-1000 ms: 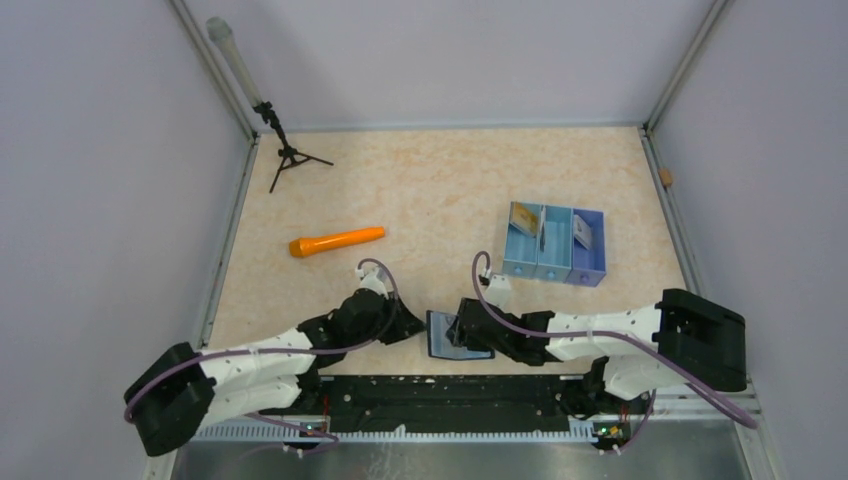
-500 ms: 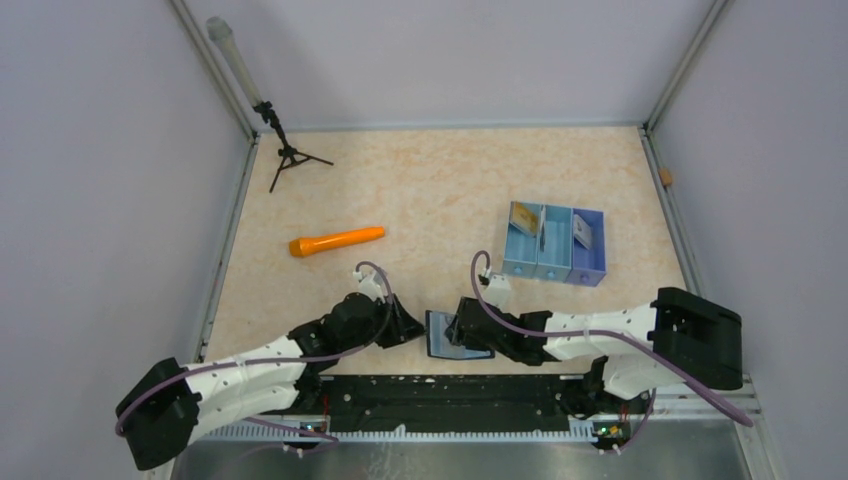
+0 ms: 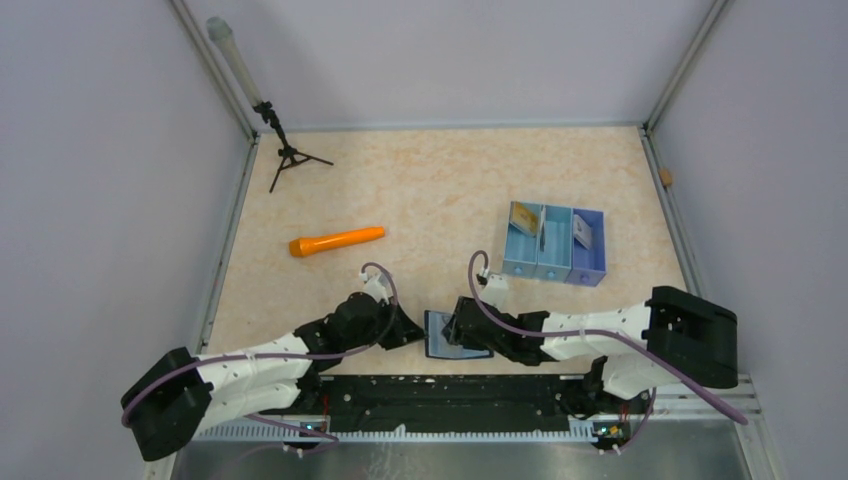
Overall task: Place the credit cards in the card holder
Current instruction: Insert the credit card into the card holder.
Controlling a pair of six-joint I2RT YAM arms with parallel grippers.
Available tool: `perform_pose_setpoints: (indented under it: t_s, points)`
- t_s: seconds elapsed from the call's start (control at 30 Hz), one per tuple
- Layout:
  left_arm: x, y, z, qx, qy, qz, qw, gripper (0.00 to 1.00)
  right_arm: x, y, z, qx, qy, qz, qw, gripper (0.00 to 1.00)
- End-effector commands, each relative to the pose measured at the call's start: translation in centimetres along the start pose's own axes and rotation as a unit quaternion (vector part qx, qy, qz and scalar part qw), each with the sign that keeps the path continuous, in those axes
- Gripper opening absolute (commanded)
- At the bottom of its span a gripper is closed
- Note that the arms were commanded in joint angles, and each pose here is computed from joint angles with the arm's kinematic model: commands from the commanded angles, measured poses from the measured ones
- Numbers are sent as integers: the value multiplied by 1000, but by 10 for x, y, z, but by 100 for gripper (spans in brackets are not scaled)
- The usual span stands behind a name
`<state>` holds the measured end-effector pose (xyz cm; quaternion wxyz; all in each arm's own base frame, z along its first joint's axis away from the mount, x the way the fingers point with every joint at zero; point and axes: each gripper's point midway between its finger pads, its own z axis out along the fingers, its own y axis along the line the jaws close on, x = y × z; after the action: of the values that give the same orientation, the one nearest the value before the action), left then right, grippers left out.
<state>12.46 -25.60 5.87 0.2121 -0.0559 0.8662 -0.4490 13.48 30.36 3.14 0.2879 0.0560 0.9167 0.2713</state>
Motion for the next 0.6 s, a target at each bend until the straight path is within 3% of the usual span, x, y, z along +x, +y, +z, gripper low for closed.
perform_pose_setpoints:
  t_s: [0.0, 0.57]
  points:
    - [1, -4, 0, 17, -1, 1, 1000, 0, 9, -3, 5, -4, 16, 3, 1000, 49]
    - [0, 10, 2, -9, -11, -18, 1000, 0, 17, 48, 1, -78, 39, 20, 996, 47]
